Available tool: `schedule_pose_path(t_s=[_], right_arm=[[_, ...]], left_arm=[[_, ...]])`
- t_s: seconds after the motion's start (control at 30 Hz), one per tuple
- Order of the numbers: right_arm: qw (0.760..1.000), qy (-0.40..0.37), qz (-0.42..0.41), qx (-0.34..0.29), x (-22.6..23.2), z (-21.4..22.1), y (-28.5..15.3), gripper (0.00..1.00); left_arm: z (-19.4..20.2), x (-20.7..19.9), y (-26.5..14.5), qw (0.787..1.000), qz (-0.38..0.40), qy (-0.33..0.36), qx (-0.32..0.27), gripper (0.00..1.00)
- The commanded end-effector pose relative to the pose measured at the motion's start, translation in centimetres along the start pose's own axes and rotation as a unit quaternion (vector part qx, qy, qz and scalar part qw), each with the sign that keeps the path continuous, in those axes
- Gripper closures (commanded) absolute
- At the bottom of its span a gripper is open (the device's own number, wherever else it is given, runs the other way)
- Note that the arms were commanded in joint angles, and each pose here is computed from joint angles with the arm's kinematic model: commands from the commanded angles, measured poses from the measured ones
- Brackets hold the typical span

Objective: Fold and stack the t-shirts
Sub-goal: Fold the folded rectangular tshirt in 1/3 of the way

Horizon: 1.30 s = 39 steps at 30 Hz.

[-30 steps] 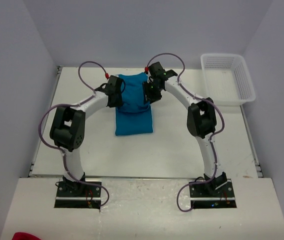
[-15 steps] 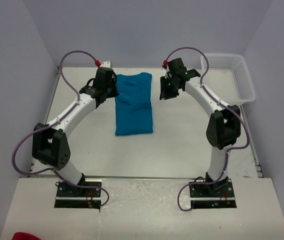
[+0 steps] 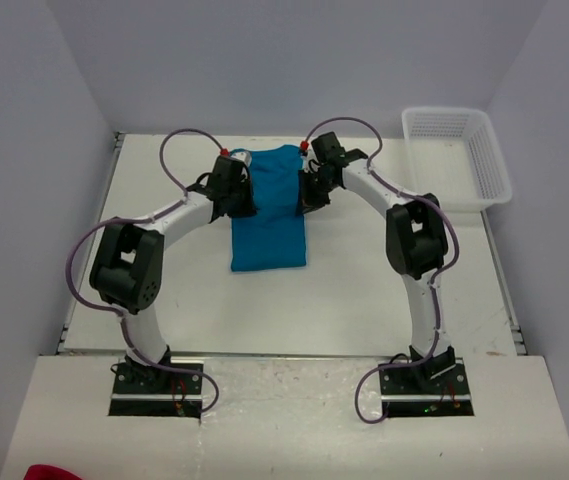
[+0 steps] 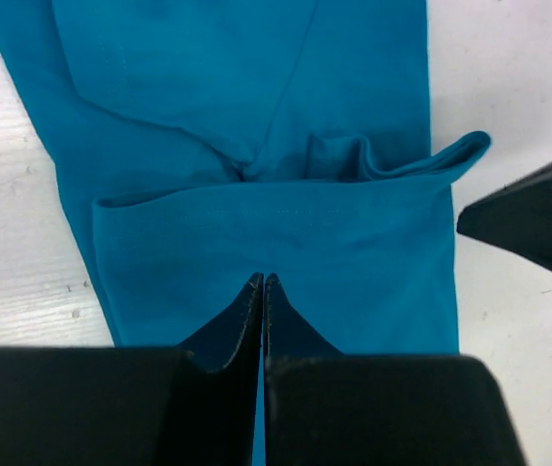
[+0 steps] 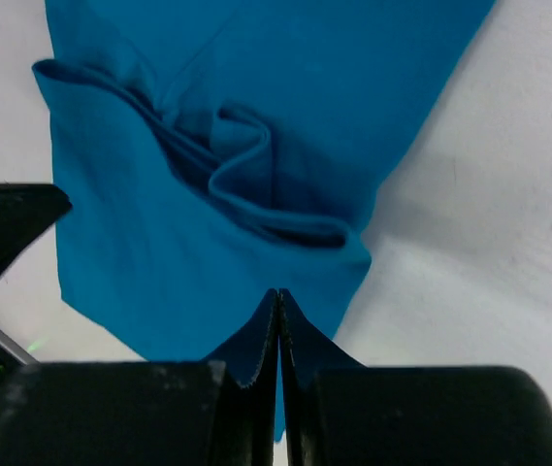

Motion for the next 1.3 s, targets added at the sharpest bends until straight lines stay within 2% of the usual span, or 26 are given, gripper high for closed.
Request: schedule_pose_path(t_s=[0.0,0.3,0.43,0.53,0.7,0.9,1.2,1.27], right_arm=[[0.999,-0.004,-0.040,-0.008,1.2,-1.9,0.2,1.00],[0.998,0.038,-0.041,0.033,-0.8,-3.4,5.0,1.00],[0.994,0.088,-0.059,0.032,-1.6,-4.4,4.4,1.00],[0.989,0.110,-0.090,0.048,-2.1,-4.5,4.4,1.00],[0.985,0.126,-0.099,0.059,-3.0,-4.4,4.2,0.99],[0.985,0.128,-0.098,0.063,-3.4,-4.1,3.9,0.98],[0.986,0.127,-0.089,0.062,-3.8,-4.0,3.6,0.98],[0.993,0.100,-0.065,0.028,-3.7,-4.7,2.5,0.98]], left_arm=[[-1.1,-0.7,1.2,1.000,0.024,-0.001,-0.016,1.00],[-0.4,0.4,1.6,1.000,-0.013,0.008,-0.010,1.00],[-0.9,0.9,1.3,0.999,-0.035,0.015,-0.019,1.00],[-1.6,1.2,1.6,0.998,-0.047,0.016,-0.026,1.00],[-1.8,2.8,3.3,0.997,-0.078,0.002,-0.011,1.00],[-0.7,5.5,5.0,0.994,-0.103,-0.026,0.017,1.00],[0.0,7.2,5.8,0.993,-0.108,-0.037,0.028,1.00],[-0.3,7.2,5.9,0.994,-0.101,-0.029,0.023,1.00]])
Point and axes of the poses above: each gripper's point midway between its finger pads, its own y axis out along the fingers, its own x axis along the line the jaws close on, z = x × y, the point moved 8 cm from there along -y, back along the fingers, and after that the axes turned 2 degrees about y, right-handed, at the moved point
